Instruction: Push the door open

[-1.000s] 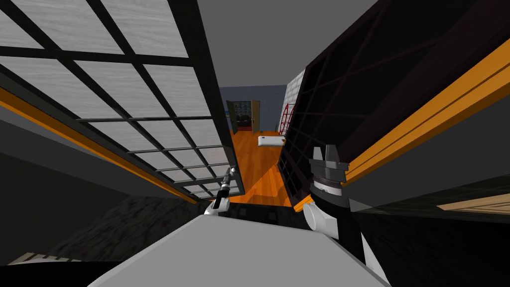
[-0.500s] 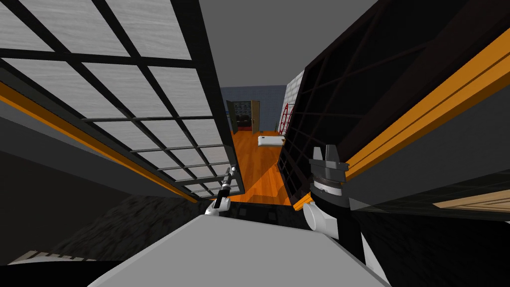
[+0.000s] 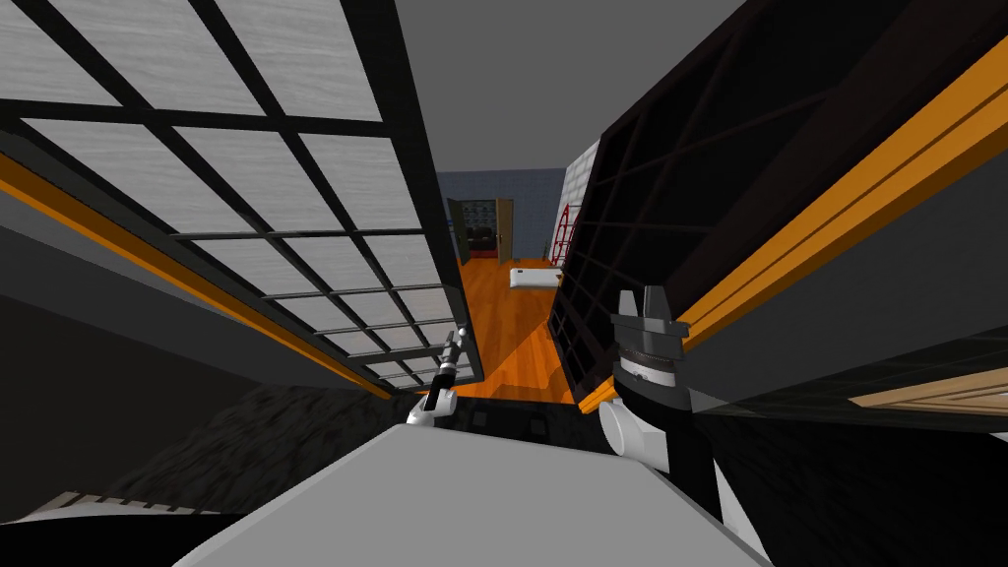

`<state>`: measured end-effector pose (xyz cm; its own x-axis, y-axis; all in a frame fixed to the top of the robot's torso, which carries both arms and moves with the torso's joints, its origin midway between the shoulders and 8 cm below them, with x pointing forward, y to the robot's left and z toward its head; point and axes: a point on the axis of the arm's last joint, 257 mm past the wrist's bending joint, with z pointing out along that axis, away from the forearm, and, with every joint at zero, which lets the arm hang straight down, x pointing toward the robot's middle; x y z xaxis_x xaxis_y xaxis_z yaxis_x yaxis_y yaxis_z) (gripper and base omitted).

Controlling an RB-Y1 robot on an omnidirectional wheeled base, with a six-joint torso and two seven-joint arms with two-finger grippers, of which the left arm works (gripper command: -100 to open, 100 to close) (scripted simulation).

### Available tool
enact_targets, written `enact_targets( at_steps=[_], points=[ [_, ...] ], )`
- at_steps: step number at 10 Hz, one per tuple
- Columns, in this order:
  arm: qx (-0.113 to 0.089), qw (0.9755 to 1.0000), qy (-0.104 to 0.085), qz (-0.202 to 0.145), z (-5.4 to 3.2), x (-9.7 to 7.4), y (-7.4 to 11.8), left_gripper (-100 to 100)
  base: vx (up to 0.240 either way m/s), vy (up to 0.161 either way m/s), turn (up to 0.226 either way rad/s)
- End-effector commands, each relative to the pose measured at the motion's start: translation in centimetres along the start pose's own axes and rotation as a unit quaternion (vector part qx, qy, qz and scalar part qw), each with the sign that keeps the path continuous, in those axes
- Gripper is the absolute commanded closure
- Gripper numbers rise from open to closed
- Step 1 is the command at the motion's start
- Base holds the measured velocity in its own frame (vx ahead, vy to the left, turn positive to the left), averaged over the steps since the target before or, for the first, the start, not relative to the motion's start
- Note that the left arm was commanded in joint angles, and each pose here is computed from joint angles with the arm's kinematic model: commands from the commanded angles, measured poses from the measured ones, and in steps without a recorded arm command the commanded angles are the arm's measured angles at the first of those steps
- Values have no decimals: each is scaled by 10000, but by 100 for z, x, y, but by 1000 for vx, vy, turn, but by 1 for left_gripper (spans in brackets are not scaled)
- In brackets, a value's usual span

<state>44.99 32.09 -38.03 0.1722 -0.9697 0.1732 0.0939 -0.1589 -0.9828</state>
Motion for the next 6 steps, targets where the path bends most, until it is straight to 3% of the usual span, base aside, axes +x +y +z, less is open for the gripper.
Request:
enact_targets(
  at_steps=[1,2,5,6],
  points=[
    [-6,9995,-10,-302,7,14,8,-100,-28,-1,-2],
    [-6,9995,-10,-328,7,14,8,-100,-23,0,-2],
    [-15,9966,-28,-828,17,38,21,-100,-30,0,-3],
    [-20,9945,-37,-1050,22,50,28,-100,-24,-8,-3]
  ],
)
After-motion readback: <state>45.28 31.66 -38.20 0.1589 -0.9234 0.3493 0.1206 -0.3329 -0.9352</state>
